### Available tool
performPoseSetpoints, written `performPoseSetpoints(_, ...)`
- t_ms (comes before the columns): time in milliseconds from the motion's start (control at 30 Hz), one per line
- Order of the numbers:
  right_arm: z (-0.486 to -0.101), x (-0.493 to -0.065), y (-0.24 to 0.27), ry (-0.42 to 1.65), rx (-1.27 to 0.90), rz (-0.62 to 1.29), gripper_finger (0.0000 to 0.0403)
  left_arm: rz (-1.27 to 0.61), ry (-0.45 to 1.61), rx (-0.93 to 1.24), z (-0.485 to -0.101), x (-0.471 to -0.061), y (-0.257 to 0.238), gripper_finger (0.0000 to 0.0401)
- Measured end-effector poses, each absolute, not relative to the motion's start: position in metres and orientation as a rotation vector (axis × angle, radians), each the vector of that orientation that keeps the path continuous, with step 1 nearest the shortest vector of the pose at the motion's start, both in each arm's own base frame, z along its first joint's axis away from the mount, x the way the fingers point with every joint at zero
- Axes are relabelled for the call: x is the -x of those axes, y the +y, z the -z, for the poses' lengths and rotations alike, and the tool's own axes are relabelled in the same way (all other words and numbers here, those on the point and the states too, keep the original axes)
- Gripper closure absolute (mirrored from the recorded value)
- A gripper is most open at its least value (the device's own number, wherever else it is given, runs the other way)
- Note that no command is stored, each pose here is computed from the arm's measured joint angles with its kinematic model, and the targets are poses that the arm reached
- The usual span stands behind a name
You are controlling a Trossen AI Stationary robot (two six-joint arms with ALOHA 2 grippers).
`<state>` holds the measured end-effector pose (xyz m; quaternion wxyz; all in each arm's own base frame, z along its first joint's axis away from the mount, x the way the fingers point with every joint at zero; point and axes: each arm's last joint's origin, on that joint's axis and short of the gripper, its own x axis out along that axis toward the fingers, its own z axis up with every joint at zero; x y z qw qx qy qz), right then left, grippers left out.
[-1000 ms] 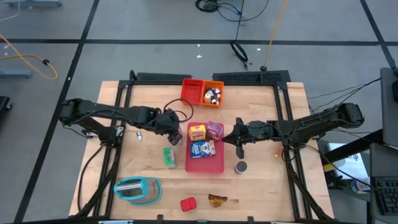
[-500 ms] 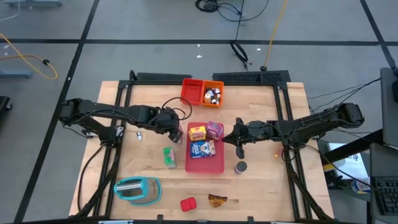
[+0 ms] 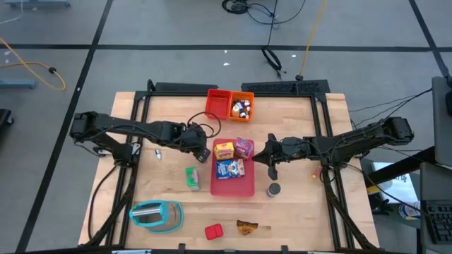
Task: Pick & Place Kitchen Items
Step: Put the red cereal box into the light red bin
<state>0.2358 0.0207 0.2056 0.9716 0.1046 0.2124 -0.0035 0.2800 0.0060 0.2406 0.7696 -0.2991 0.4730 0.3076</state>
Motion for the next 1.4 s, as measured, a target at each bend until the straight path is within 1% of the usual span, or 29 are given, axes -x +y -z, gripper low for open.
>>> performPoseSetpoints(233, -0.206, -0.236, 0.021, 0.429, -0.211, 0.007, 0.0385, -0.655, 1.038, 0.620, -0.240, -0.280, 0.006, 0.0282)
performPoseSetpoints(300, -0.206, -0.236, 0.021, 0.430, -0.211, 0.007, 0.0385, -0.656, 1.033, 0.601, -0.240, -0.280, 0.006, 0.0293)
performPoseSetpoints(367, -0.206, -0.236, 0.021, 0.429, -0.209, 0.007, 0.0385, -0.664, 1.033, 0.588, -0.239, -0.280, 0.007, 0.0296)
performPoseSetpoints(467, -0.206, -0.236, 0.021, 0.429, -0.208, 0.007, 0.0385, -0.661, 1.036, 0.574, -0.239, -0.280, 0.007, 0.0284)
performPoseSetpoints(667, -0.205, -0.236, 0.021, 0.430, -0.208, 0.006, 0.0385, -0.649, 1.049, 0.607, -0.239, -0.280, 0.012, 0.0232)
performPoseSetpoints(733, -0.205, -0.236, 0.021, 0.430, -0.208, 0.007, 0.0385, -0.652, 1.049, 0.616, -0.239, -0.280, 0.013, 0.0223)
performPoseSetpoints(967, -0.205, -0.236, 0.021, 0.433, -0.210, 0.007, 0.0385, -0.650, 1.048, 0.606, -0.239, -0.279, 0.015, 0.0220)
performPoseSetpoints(1200, -0.205, -0.236, 0.021, 0.433, -0.207, 0.008, 0.0385, -0.630, 1.015, 0.615, -0.251, -0.271, 0.014, 0.0219)
performPoseSetpoints(1400, -0.205, -0.236, 0.021, 0.433, -0.207, 0.009, 0.0385, -0.660, 0.979, 0.618, -0.257, -0.267, 0.015, 0.0219)
